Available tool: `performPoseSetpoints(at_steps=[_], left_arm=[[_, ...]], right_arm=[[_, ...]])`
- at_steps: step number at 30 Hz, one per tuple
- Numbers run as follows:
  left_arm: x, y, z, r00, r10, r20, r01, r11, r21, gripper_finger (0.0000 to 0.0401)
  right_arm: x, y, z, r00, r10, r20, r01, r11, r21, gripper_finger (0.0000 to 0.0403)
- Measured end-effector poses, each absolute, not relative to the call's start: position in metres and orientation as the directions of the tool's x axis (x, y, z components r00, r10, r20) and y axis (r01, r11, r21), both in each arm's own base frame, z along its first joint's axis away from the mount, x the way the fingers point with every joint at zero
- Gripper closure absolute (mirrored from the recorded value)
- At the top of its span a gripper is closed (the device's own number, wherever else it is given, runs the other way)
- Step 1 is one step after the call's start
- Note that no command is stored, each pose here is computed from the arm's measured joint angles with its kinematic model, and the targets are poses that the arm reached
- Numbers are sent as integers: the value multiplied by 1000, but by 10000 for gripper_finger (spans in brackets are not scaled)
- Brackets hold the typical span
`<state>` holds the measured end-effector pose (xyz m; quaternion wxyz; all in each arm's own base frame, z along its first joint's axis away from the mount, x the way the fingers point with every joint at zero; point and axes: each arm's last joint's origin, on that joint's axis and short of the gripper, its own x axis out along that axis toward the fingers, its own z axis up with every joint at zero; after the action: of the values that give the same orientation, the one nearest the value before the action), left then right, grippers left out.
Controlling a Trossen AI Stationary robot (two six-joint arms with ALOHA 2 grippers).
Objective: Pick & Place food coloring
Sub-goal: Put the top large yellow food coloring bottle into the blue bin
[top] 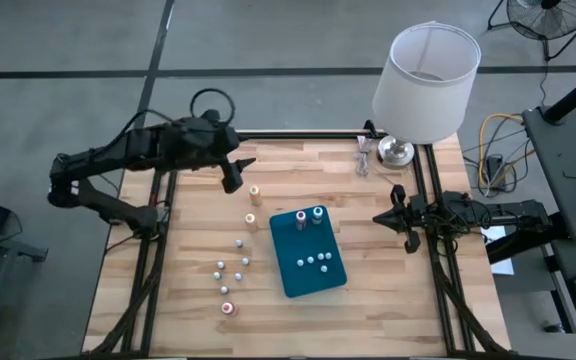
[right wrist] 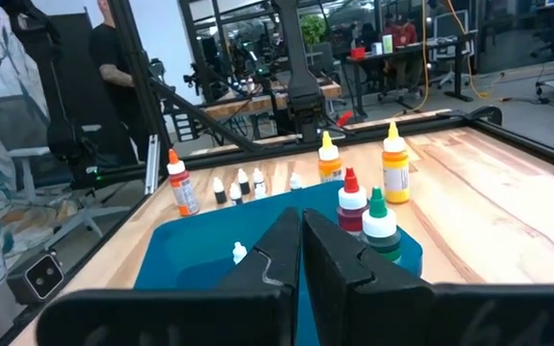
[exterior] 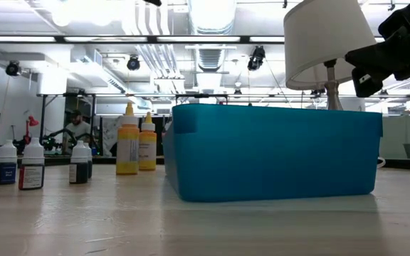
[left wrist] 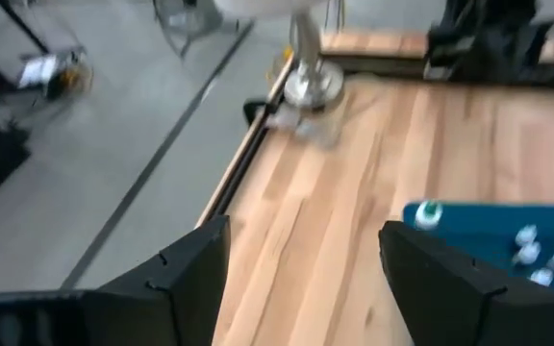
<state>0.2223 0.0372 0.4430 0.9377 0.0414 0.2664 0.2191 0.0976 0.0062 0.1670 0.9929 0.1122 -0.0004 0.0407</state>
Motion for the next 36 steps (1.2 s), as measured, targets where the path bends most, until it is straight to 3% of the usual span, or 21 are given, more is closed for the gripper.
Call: performPoseSetpoints(at_steps=[8,25,36], left_arm=[[234,50,447,677,457,-578,-402,886,230,165],[238,52,439,643,457,-615,-415,883,222,166],[250,55,410,604,449,-658,-387,887,251,166]], right_arm=[[98,6,167,997,81,10,-81,972,223,394],[98,6,167,997,81,10,-81,972,223,394],[98,6,167,997,81,10,-81,971,223,394]])
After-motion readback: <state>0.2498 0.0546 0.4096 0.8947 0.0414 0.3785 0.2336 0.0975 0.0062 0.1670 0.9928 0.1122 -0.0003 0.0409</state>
